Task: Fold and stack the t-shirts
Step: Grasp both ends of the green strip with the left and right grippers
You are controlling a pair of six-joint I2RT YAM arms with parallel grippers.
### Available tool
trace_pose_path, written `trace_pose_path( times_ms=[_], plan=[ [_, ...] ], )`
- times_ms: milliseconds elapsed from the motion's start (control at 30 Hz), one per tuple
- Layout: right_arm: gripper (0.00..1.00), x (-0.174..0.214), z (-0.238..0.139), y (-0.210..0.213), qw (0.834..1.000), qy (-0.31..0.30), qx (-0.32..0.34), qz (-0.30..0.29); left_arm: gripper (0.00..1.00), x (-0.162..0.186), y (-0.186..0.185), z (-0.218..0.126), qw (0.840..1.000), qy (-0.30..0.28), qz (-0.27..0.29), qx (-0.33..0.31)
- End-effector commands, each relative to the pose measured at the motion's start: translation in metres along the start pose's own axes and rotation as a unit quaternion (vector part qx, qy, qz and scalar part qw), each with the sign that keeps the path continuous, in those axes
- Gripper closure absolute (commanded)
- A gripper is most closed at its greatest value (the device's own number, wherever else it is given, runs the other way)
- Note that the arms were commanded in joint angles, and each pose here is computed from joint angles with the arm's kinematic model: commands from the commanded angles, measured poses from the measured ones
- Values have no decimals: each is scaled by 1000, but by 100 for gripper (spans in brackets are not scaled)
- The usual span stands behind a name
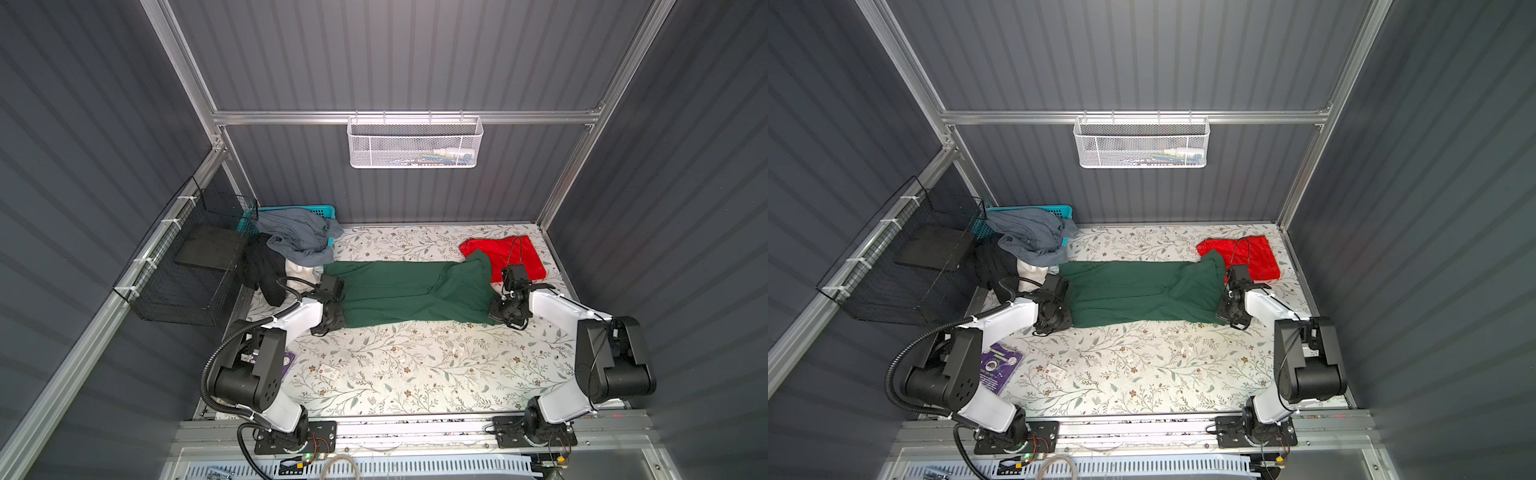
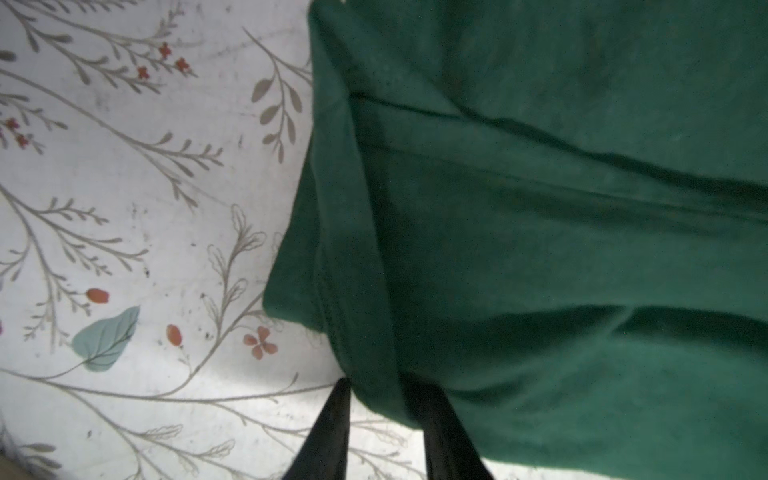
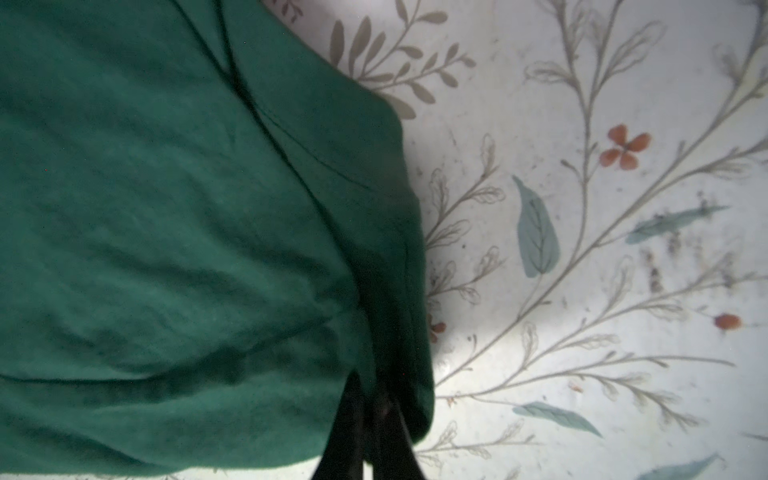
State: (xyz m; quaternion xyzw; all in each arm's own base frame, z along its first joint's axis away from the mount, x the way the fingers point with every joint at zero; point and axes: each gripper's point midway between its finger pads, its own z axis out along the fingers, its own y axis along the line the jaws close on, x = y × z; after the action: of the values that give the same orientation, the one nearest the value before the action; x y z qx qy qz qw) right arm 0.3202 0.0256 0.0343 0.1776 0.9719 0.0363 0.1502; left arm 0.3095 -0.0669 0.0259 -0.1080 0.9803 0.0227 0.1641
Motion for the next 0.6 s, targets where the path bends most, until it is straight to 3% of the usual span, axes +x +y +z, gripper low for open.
trace_pose_path(
  times_ms=[0,133,200,567],
  plan=[
    [100,-7,-6,1,1000,-7,-3,-1,70,1,6,6,1000,2,10,-21],
    [100,-9,-7,3,1000,-7,-7,1,83,-5,5,7,1000,-5,12,-22],
    [100,-11,-9,3,1000,-10,-6,1,100,-8,6,7,1000,-10,13,-26],
    [100,-30,-26,-9,999,-43,24,9,100,-14,17,-10,998,-30,14,-48]
  ],
)
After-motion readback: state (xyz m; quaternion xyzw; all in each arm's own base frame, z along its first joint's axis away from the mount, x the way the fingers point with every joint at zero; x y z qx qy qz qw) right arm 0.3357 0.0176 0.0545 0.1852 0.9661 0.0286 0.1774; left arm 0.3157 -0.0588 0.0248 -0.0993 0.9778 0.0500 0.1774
